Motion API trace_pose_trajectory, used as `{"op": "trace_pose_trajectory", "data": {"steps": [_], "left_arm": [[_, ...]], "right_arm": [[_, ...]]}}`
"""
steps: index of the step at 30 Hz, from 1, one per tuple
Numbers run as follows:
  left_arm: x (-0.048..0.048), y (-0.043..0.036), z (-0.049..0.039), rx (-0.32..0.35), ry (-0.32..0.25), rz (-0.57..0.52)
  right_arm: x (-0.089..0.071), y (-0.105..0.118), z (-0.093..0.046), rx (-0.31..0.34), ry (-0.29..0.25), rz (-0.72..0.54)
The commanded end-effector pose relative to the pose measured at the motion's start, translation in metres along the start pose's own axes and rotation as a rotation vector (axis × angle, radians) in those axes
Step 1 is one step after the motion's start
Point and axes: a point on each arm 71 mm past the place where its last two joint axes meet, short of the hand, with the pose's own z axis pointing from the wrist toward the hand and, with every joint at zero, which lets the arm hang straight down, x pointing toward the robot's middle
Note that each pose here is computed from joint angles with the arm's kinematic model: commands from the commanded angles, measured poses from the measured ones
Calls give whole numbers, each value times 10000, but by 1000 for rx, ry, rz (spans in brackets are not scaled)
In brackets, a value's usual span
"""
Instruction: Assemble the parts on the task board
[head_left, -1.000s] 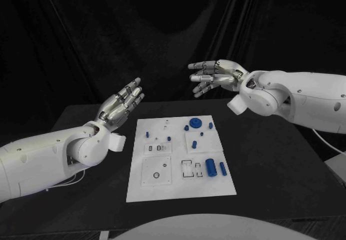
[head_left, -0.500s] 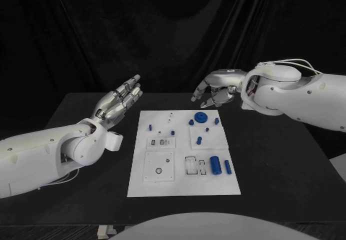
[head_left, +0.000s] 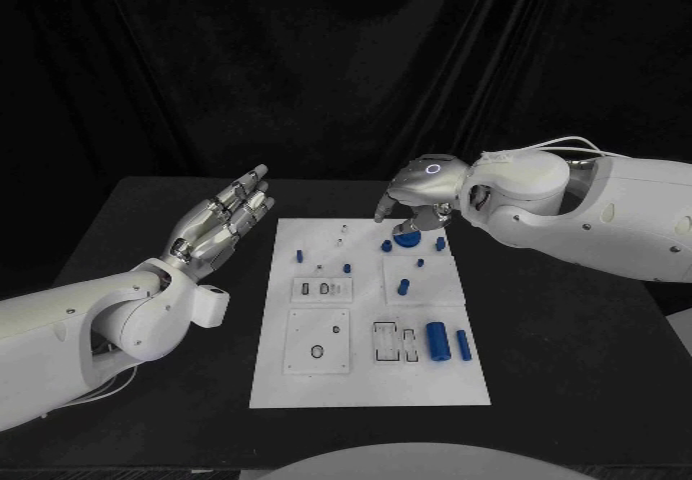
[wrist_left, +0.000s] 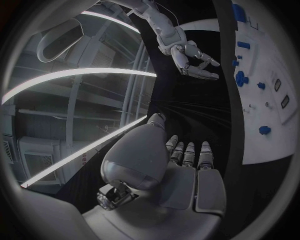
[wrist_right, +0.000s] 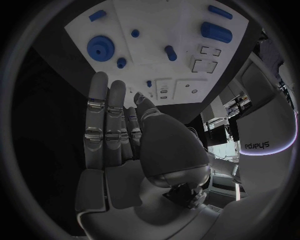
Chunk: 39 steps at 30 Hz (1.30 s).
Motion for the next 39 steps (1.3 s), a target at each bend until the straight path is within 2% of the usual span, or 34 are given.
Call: {"op": "trace_pose_trajectory", "data": {"steps": [1,6,19,28,32,39], "left_arm": [[36,-83,7,95,39,-14],[14,-96,6,103,36,-11],[-18,-93,13,101,48,-20],[-31,-86,21,97,47,-17],[-43,-83,21,94,44,-15],[-66,-71,31,88,45,-14]], "right_arm": [[28,-29,-4,35,-2,-46],[114,-36,-12,34,-13,-35],[381,-72,-42,50,5,-5],[499,-146,-30,68,-22,0],[529,-172,-27,70,-48,-1],[523,-179,-26,65,-135,-5]]}}
